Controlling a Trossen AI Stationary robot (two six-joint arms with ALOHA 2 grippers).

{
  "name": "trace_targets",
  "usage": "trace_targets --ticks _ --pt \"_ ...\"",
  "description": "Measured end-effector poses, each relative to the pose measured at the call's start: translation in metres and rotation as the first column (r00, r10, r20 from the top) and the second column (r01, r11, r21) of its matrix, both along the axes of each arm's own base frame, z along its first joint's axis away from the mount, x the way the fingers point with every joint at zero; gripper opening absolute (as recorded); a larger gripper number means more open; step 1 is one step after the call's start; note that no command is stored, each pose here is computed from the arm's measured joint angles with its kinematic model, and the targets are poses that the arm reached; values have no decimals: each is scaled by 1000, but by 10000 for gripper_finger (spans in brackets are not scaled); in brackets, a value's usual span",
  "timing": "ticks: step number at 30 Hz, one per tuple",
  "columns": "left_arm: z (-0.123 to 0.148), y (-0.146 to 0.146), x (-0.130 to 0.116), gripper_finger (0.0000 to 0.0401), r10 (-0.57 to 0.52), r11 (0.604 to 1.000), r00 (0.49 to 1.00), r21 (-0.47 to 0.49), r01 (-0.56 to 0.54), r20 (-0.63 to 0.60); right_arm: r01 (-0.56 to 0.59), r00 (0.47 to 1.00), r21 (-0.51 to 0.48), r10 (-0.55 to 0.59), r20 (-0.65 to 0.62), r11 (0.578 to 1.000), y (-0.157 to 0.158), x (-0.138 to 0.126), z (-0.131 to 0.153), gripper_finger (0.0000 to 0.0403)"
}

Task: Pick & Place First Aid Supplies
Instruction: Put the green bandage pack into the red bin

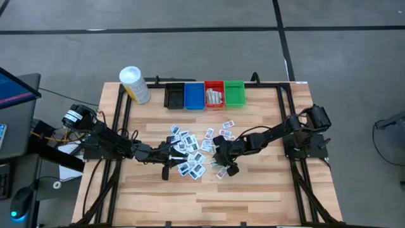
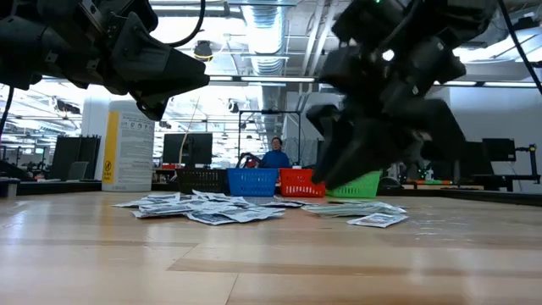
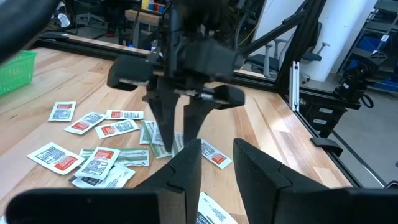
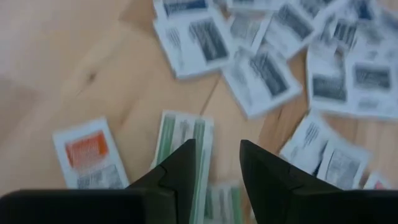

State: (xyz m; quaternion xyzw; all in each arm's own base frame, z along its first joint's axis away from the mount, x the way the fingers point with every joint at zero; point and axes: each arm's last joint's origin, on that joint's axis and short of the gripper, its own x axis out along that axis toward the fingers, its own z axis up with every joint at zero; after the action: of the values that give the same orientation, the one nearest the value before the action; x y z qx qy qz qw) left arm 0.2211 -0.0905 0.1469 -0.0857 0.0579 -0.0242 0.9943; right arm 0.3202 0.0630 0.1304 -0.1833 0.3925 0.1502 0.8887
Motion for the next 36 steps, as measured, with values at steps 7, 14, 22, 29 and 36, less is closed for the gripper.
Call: trace_targets --ticks 7,14,22,29,36 --pt "0 0 0 93 -1 1000 1000 -3 1 -4 1 999 0 -1 -43 1000 0 6 -23 118" --pt "0 0 0 93 -1 1000 1000 -6 1 -4 5 997 -3 -5 -72 1000 -1 7 -35 118" --pt "0 0 0 93 -1 1000 1000 -5 1 -5 -18 995 31 20 -97 999 -2 6 -37 83" --pt "-1 0 0 93 -1 1000 1000 -5 1 -6 -26 994 32 29 -102 999 -2 5 -37 8" --pt "-1 0 0 93 -1 1000 1000 -3 1 -10 -39 994 23 41 -101 999 -2 5 -38 7"
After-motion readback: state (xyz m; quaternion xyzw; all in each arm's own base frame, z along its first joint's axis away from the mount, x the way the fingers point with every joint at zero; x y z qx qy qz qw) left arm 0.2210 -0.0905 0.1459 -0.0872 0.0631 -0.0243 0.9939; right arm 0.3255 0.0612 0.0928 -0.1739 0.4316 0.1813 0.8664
